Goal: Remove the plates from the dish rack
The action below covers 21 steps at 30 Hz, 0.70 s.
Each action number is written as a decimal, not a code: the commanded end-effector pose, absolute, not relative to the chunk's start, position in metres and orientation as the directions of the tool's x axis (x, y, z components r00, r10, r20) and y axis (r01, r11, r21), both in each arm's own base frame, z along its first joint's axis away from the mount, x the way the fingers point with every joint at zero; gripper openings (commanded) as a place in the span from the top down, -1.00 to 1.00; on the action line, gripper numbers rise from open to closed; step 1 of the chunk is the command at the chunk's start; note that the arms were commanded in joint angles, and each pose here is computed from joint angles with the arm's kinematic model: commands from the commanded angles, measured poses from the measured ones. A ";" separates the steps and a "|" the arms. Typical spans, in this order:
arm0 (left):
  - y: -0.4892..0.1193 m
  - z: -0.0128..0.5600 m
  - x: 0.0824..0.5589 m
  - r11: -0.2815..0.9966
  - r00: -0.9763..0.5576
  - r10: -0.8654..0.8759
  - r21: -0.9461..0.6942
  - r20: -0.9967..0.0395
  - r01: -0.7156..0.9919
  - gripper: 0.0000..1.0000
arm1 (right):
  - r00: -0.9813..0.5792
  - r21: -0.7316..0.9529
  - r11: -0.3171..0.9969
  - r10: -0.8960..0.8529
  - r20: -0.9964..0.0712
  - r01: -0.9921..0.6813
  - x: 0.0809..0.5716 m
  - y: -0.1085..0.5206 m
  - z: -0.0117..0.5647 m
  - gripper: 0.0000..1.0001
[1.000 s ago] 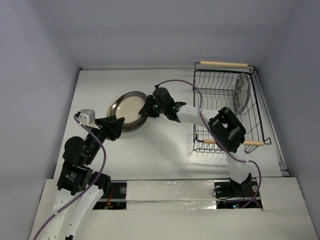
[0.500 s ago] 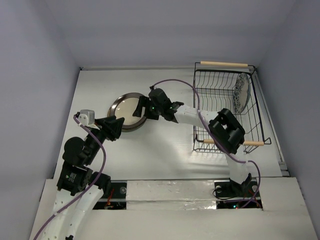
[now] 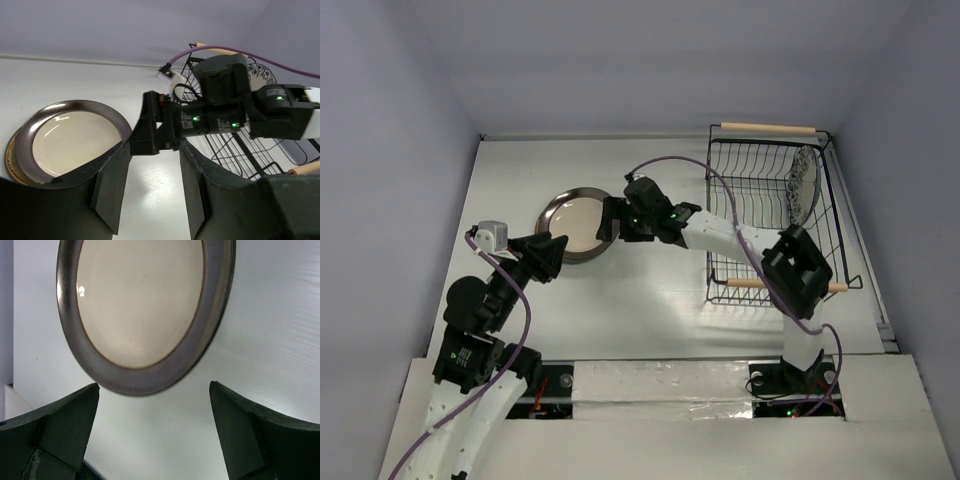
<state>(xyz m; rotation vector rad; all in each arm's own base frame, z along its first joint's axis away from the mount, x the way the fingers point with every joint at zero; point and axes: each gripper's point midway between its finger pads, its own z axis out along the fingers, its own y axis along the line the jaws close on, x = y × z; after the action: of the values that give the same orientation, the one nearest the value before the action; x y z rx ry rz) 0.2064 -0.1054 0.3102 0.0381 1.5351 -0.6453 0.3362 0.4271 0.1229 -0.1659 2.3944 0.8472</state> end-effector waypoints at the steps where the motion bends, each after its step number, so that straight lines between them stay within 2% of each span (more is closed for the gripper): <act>1: -0.103 0.337 0.199 0.826 -0.024 -0.385 -0.356 -0.923 0.437 0.17 | -0.759 0.470 0.818 0.065 -0.648 -0.331 0.330 0.404 0.153 -0.93; 3: -0.103 0.337 0.199 0.827 -0.023 -0.385 -0.356 -0.923 0.435 0.17 | -0.735 0.445 0.837 0.079 -0.674 -0.319 0.331 0.391 0.163 -0.84; 5: -0.103 0.336 0.200 0.826 -0.028 -0.383 -0.356 -0.923 0.436 0.17 | -0.661 0.396 0.873 0.120 -0.741 -0.284 0.336 0.363 0.194 -0.52; 6: -0.104 0.335 0.200 0.826 -0.030 -0.382 -0.356 -0.924 0.437 0.17 | -0.631 0.375 0.892 0.142 -0.763 -0.253 0.341 0.348 0.207 -0.04; 8: -0.104 0.335 0.200 0.825 -0.031 -0.382 -0.356 -0.924 0.440 0.17 | -0.525 0.324 0.936 0.208 -0.825 -0.139 0.353 0.291 0.246 0.48; 9: -0.104 0.335 0.199 0.825 -0.031 -0.382 -0.356 -0.924 0.440 0.17 | -0.488 0.318 0.944 0.235 -0.840 -0.093 0.357 0.269 0.258 0.90; 10: -0.104 0.336 0.199 0.823 -0.030 -0.384 -0.356 -0.923 0.443 0.17 | -0.443 0.291 0.956 0.248 -0.862 -0.032 0.362 0.241 0.269 1.00; 11: -0.104 0.337 0.198 0.822 -0.026 -0.385 -0.356 -0.923 0.445 0.17 | -0.385 0.307 0.952 0.286 -0.878 0.007 0.362 0.214 0.294 1.00; 15: -0.104 0.340 0.196 0.820 -0.014 -0.389 -0.353 -0.921 0.451 0.17 | -0.231 0.222 0.919 0.305 -0.924 0.326 0.386 0.078 0.317 1.00; 18: -0.105 0.342 0.194 0.813 -0.012 -0.391 -0.351 -0.920 0.464 0.16 | -0.192 0.148 0.863 0.269 -0.944 0.483 0.389 0.020 0.326 1.00; 20: -0.106 0.343 0.194 0.812 -0.010 -0.390 -0.349 -0.921 0.469 0.16 | -0.150 0.087 0.798 0.218 -0.964 0.597 0.382 -0.012 0.336 0.79; 21: -0.106 0.343 0.193 0.811 -0.012 -0.389 -0.349 -0.921 0.469 0.16 | -0.146 0.064 0.785 0.193 -0.970 0.616 0.381 -0.017 0.339 0.63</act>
<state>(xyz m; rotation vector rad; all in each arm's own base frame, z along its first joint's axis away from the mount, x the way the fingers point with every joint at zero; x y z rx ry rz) 0.2017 -0.1060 0.3141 0.0492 1.5169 -0.6570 0.3943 0.0136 0.3391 0.6269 1.7207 -0.1462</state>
